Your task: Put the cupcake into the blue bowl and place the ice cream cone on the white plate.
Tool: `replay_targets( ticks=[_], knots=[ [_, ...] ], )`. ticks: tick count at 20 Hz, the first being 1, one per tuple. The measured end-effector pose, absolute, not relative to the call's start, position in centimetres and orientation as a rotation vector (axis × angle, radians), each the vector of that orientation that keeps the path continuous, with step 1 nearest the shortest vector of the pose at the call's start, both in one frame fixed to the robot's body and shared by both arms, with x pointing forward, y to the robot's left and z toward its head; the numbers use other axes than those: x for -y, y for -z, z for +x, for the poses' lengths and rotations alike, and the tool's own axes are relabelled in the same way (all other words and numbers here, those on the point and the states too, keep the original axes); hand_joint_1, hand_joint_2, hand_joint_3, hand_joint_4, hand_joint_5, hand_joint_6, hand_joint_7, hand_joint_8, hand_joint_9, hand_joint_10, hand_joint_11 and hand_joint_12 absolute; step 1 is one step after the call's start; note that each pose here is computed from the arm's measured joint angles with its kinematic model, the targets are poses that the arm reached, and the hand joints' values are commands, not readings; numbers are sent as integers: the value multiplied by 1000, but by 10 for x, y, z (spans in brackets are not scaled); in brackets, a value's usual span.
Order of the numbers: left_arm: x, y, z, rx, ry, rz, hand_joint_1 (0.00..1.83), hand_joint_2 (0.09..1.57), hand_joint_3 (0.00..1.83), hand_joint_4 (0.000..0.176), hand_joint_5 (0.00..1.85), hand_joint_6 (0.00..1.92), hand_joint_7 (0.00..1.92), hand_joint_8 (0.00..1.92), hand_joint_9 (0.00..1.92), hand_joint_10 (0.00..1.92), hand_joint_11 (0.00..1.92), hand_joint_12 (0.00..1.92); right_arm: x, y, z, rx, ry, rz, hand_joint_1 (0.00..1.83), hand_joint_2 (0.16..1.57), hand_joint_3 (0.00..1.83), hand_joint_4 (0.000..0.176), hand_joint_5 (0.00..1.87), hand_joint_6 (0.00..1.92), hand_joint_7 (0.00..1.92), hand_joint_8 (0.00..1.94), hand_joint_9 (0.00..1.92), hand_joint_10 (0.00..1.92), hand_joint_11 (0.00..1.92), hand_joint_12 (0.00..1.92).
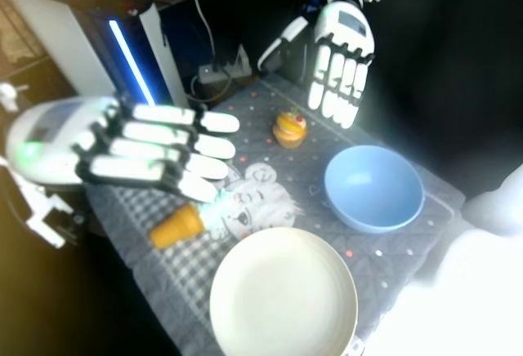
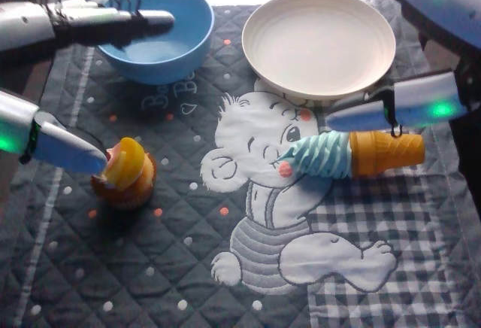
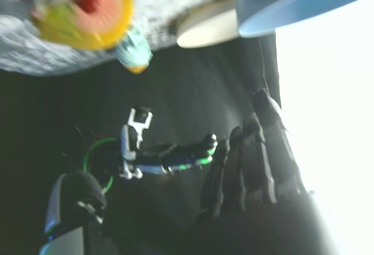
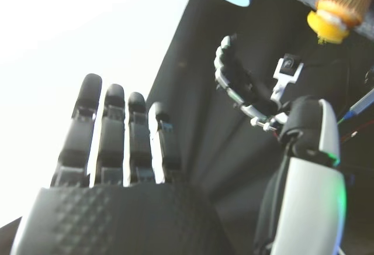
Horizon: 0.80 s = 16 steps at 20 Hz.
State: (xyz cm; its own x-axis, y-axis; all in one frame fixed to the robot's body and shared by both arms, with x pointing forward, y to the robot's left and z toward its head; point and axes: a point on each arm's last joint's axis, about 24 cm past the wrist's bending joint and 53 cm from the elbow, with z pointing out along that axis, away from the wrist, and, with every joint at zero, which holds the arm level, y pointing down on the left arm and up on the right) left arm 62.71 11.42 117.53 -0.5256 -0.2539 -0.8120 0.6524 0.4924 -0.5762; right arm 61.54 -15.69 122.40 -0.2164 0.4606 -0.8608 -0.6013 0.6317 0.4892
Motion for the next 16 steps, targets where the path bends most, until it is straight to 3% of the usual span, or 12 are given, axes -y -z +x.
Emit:
replay_targets(
  ticks=[1,2,4,6,8,9,10,12,13,14,15,16],
  knots=[
    [-113,-1171,626,-1799,1189,338,494,890,10,32,83,8,159,4,201,5,0,755,157,-1218,615,-1519,-972,-126,657,756,0,4,160,1,328,4,350,8,119,677],
    [-113,-1167,625,-1811,1192,338,484,899,7,38,69,3,156,2,208,6,0,799,158,-1213,614,-1537,-966,-126,658,769,0,0,163,0,339,0,354,2,101,742],
    [-115,-1159,623,-1839,1186,332,516,897,1,58,85,4,183,6,249,12,0,865,158,-1205,612,-1561,-966,-115,648,776,0,19,174,0,330,3,335,1,33,864],
    [-117,-1151,622,-1865,1170,334,475,890,0,79,46,0,212,12,276,12,0,917,159,-1194,608,-1595,-960,-116,635,779,2,9,165,0,335,5,346,5,41,881],
    [-119,-1147,622,-1878,1167,323,465,901,1,43,52,3,184,0,262,5,18,922,164,-1184,608,-1624,-946,-99,671,790,5,0,178,5,361,13,364,11,63,883],
    [-120,-1146,622,-1881,1164,324,457,899,0,56,47,1,171,0,241,2,3,894,169,-1180,609,-1639,-936,-75,673,786,1,0,187,1,373,3,368,5,88,836],
    [-120,-1146,622,-1883,1168,315,464,890,0,40,69,6,176,2,240,2,0,855,171,-1176,610,-1650,-929,-69,651,785,0,0,178,0,364,0,341,0,63,851],
    [-119,-1144,622,-1889,1169,319,467,881,0,29,76,3,170,0,233,0,0,828,173,-1172,610,-1664,-920,-66,619,775,0,0,197,6,375,4,342,3,93,880],
    [-118,-1143,621,-1894,1173,317,466,876,0,33,73,1,164,0,232,0,28,801,173,-1167,611,-1680,-914,-67,581,790,4,0,193,3,373,2,363,11,119,896],
    [-116,-1141,620,-1899,1178,320,482,874,0,21,78,2,172,4,244,5,37,795,172,-1165,611,-1686,-913,-66,600,798,6,0,190,2,370,1,371,13,118,899],
    [-114,-1140,619,-1902,1183,321,481,874,0,21,81,3,183,8,251,7,35,791,171,-1162,612,-1695,-913,-66,590,785,0,0,185,0,377,3,374,12,100,891],
    [-113,-1138,619,-1908,1185,327,481,871,0,34,70,0,193,8,251,5,6,768,171,-1158,612,-1705,-911,-67,582,786,0,0,187,1,390,8,387,15,106,895]
  ],
)
